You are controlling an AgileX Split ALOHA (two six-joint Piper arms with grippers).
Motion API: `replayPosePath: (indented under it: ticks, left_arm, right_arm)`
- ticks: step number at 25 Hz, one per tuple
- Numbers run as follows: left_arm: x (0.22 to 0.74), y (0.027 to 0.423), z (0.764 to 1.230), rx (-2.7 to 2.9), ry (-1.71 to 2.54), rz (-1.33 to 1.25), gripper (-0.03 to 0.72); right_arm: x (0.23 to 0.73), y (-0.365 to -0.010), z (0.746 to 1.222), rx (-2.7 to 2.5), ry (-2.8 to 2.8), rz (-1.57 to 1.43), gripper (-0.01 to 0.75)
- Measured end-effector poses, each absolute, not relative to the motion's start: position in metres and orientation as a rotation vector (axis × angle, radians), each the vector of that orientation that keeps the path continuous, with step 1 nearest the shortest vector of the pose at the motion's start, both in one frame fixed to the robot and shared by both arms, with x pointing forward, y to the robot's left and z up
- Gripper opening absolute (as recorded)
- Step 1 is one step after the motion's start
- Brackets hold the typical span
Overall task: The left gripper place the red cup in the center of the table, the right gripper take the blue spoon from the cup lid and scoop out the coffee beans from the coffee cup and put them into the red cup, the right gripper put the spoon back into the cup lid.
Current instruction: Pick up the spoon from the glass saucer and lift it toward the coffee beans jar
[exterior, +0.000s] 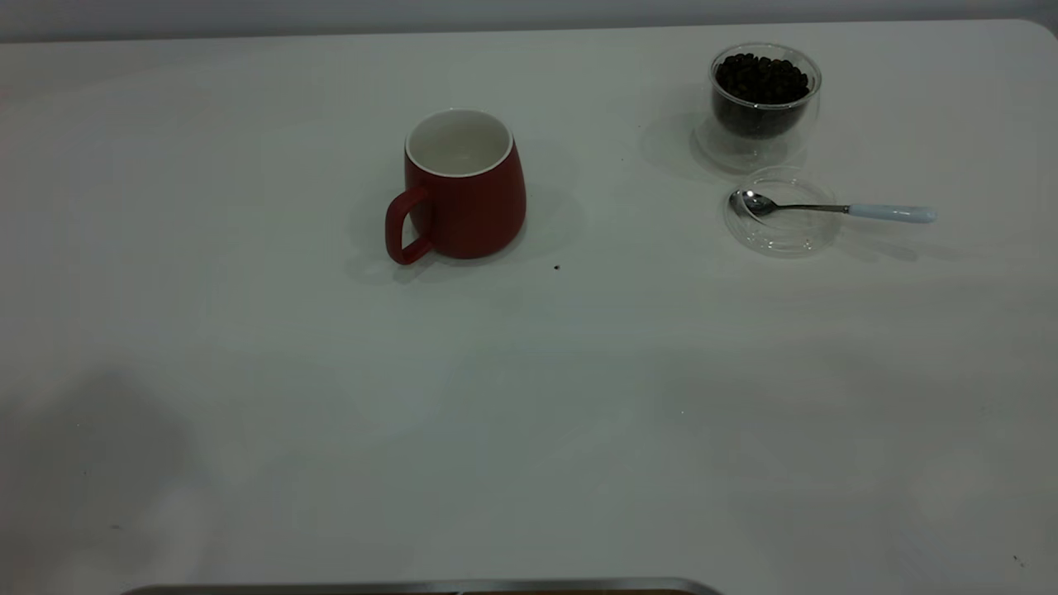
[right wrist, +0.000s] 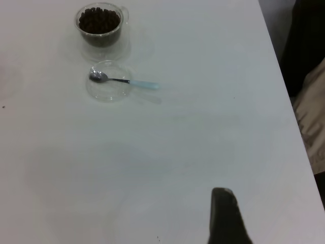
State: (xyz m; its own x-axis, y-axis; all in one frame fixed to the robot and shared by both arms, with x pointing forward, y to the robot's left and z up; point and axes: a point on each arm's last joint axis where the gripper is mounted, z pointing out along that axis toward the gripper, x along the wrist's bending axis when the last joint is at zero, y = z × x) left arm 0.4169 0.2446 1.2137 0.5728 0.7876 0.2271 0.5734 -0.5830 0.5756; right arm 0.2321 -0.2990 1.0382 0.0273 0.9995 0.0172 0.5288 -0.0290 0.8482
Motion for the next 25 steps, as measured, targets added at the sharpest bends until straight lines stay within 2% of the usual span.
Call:
replayPosePath:
  ticks: [8,14,25]
  left_arm:
    - [0.35,0.265,1.101,2.386,1.477,0.353,0.587]
    - [0.307,0.279,1.029,2.365,1.619,0.267,0.587]
    - [0.27,0.291,1.031,2.179,1.52,0.464,0.587]
  right_arm:
    - [0.232,-0.299,1.038,1.637,1.578,0.893,0.494]
    - [0.232,-0.299,1.038,1.637,1.578,0.893,0.494]
    - [0.232,-0.299,1.038,1.637,1.578,0.893,0.494]
